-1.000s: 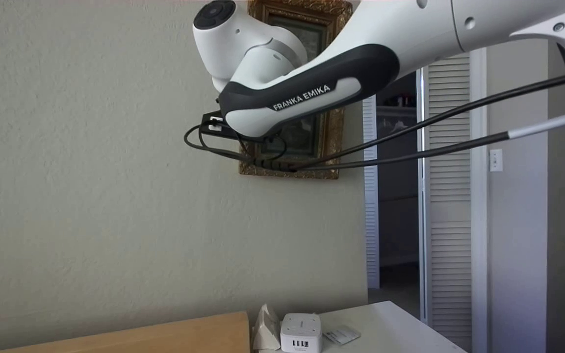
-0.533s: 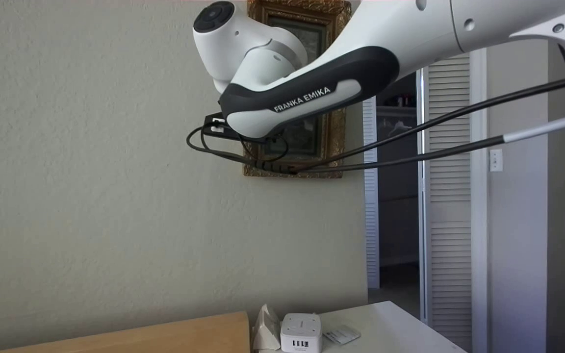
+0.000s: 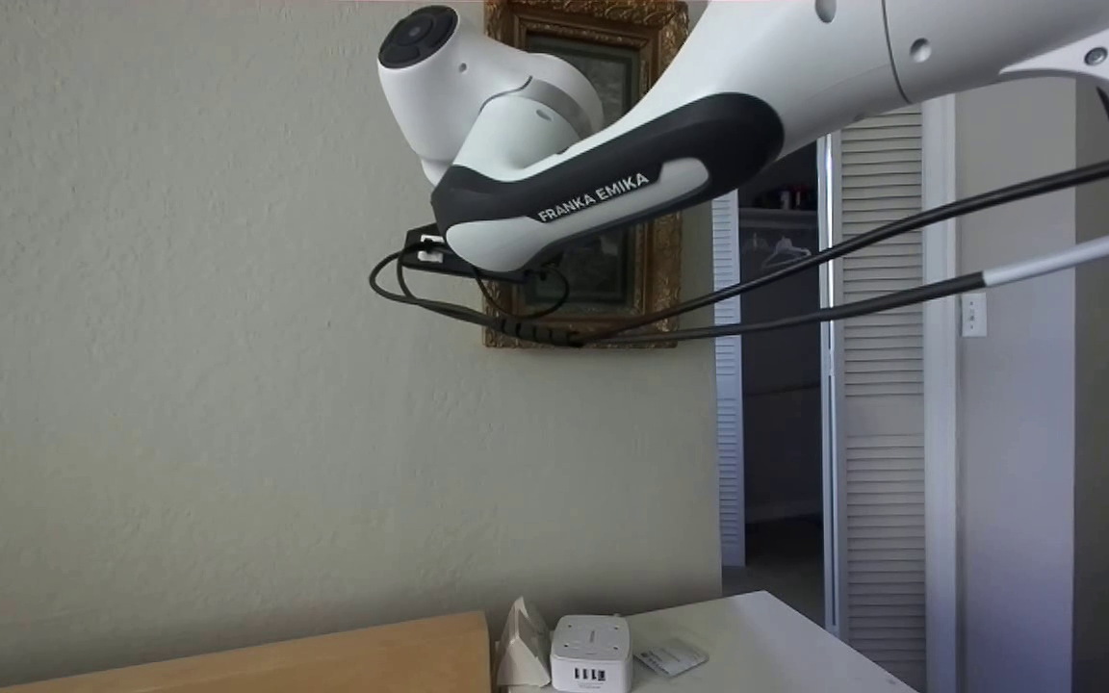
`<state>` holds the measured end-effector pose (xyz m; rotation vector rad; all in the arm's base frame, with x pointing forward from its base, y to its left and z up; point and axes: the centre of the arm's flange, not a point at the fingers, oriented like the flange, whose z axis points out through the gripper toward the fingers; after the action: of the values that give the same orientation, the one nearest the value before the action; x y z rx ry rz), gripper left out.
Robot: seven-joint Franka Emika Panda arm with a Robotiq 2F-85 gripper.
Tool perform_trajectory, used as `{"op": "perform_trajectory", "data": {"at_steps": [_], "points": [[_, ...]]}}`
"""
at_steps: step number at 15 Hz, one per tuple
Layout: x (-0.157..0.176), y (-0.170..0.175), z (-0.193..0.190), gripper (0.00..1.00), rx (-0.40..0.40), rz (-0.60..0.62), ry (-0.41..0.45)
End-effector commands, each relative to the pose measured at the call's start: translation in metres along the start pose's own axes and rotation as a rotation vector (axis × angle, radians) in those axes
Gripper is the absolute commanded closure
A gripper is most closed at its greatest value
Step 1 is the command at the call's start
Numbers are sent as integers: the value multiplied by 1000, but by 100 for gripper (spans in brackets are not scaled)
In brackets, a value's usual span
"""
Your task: Align the picture frame on the wall
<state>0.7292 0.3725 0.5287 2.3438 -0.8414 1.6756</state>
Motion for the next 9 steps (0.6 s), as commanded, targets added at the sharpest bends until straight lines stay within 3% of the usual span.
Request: {"op": "perform_trajectory", "data": {"at_steps": [1, 7, 9], "points": [[15, -23, 13, 0, -30, 32, 41], [15, -19, 15, 0, -42, 29, 35], [13, -21, 11, 0, 2, -2, -2]]}}
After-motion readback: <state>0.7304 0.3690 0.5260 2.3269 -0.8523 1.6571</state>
